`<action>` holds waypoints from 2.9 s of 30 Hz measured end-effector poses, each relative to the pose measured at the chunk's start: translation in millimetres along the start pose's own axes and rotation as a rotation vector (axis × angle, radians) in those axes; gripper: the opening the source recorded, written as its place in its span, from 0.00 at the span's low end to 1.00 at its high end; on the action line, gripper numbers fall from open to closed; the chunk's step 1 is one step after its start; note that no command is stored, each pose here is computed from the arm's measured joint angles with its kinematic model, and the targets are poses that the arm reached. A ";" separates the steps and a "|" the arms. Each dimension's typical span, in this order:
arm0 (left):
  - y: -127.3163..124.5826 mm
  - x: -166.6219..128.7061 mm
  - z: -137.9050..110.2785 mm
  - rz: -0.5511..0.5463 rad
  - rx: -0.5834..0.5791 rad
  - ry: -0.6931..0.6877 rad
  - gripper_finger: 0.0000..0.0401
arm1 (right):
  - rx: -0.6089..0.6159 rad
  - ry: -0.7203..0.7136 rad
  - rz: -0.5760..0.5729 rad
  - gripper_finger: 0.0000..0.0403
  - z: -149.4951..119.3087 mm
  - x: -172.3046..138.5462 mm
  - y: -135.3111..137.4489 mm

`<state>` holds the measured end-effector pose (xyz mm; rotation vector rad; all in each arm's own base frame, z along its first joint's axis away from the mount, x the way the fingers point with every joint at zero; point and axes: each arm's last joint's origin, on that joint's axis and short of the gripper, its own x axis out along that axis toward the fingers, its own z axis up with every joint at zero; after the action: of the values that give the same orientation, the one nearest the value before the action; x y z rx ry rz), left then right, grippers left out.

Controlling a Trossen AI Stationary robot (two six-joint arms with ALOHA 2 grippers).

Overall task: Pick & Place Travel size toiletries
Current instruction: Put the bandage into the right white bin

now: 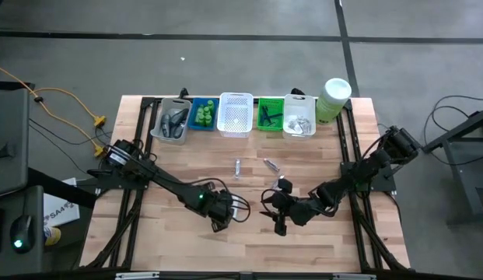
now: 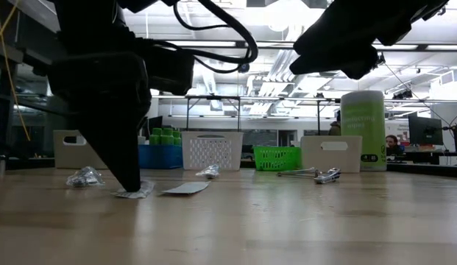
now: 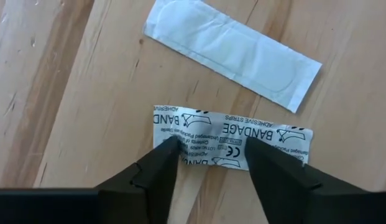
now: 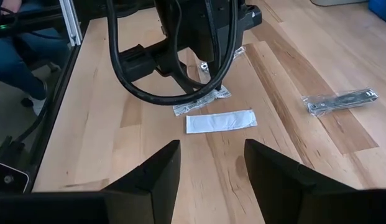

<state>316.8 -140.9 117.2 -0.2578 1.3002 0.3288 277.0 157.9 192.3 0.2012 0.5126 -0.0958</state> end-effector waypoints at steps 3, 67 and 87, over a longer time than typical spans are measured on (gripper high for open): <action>0.0 0.1 -0.5 0.000 -0.006 0.005 0.40 | -0.002 0.004 -0.002 0.43 -0.4 0.0 -0.2; -35.3 -52.7 -0.3 0.075 0.382 -0.547 0.00 | -0.259 -0.167 -0.142 0.40 -44.0 131.4 5.0; -36.7 -53.6 -0.7 0.024 0.400 -0.522 0.06 | -0.179 -0.147 -0.053 0.01 -44.6 132.0 6.6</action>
<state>317.7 -180.1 169.0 0.1763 0.8272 0.1350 371.2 168.6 89.9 0.0055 0.3777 -0.1149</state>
